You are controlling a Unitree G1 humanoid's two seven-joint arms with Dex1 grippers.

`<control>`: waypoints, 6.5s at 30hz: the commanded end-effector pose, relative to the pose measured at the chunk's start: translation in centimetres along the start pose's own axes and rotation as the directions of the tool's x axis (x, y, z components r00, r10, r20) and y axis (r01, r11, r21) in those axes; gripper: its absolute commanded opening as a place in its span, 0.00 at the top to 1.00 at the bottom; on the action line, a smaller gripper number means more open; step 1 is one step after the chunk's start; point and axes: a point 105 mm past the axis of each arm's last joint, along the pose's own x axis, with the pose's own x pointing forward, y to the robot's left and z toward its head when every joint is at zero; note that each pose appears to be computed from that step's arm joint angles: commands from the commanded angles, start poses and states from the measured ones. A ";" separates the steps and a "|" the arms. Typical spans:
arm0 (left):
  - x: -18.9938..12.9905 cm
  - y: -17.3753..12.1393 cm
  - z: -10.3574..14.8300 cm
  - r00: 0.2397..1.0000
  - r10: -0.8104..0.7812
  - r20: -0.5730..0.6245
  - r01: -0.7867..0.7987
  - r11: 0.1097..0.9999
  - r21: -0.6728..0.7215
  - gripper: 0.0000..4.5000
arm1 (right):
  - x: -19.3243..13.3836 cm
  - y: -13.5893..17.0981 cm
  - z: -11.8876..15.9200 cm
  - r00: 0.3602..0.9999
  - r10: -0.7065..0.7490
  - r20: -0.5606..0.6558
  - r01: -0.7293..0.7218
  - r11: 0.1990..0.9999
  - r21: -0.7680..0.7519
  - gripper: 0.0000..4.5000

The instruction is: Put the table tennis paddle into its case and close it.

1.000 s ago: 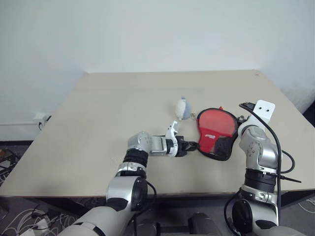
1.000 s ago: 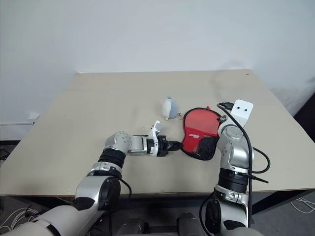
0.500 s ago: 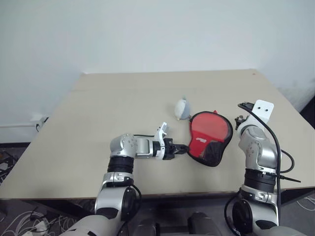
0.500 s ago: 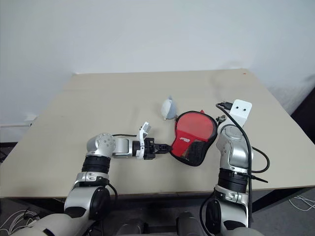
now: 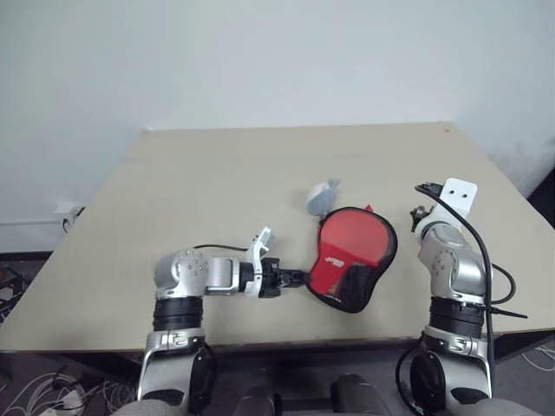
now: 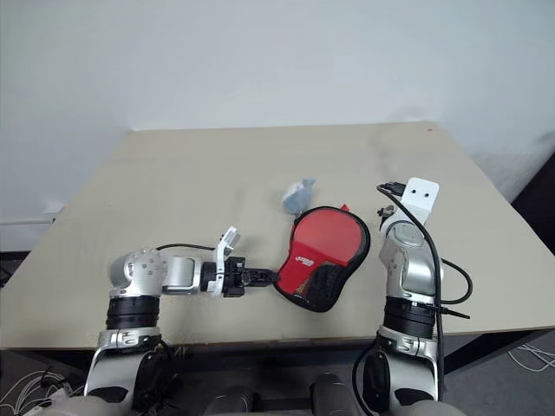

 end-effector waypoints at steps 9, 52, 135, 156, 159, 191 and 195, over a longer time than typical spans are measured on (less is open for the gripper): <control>-2.0 -0.6 -1.6 1.000 -0.024 -0.018 0.025 0.998 0.055 0.99 | -0.1 1.6 1.9 0.996 0.058 0.067 -0.058 0.998 -0.005 0.46; -4.7 1.1 -2.9 0.994 0.112 -0.009 -0.112 0.992 0.052 0.83 | 0.0 2.3 1.3 0.995 0.083 0.051 -0.082 0.996 -0.017 0.46; 5.6 -4.4 8.0 0.990 -0.096 0.108 -0.071 0.325 0.943 0.47 | -0.1 2.0 1.1 0.996 0.069 0.057 -0.070 0.998 0.010 0.46; 6.0 -2.7 7.1 0.997 0.000 0.078 -0.074 0.286 0.955 0.99 | 0.0 2.3 1.3 0.995 0.081 0.058 -0.081 0.997 0.002 0.46; 6.3 -2.2 6.6 0.998 0.037 0.046 -0.054 0.264 0.963 0.99 | 0.0 2.4 1.4 0.994 0.089 0.061 -0.088 0.996 -0.005 0.46; 8.4 -3.0 7.3 0.986 -0.065 0.153 -0.115 0.398 0.910 0.99 | -2.1 7.5 4.3 0.866 0.484 0.124 -0.455 0.866 -0.206 0.46; 9.1 -4.1 7.7 0.979 -0.112 0.169 -0.110 0.408 0.906 0.99 | -2.0 7.4 4.3 0.865 0.485 0.124 -0.456 0.866 -0.206 0.46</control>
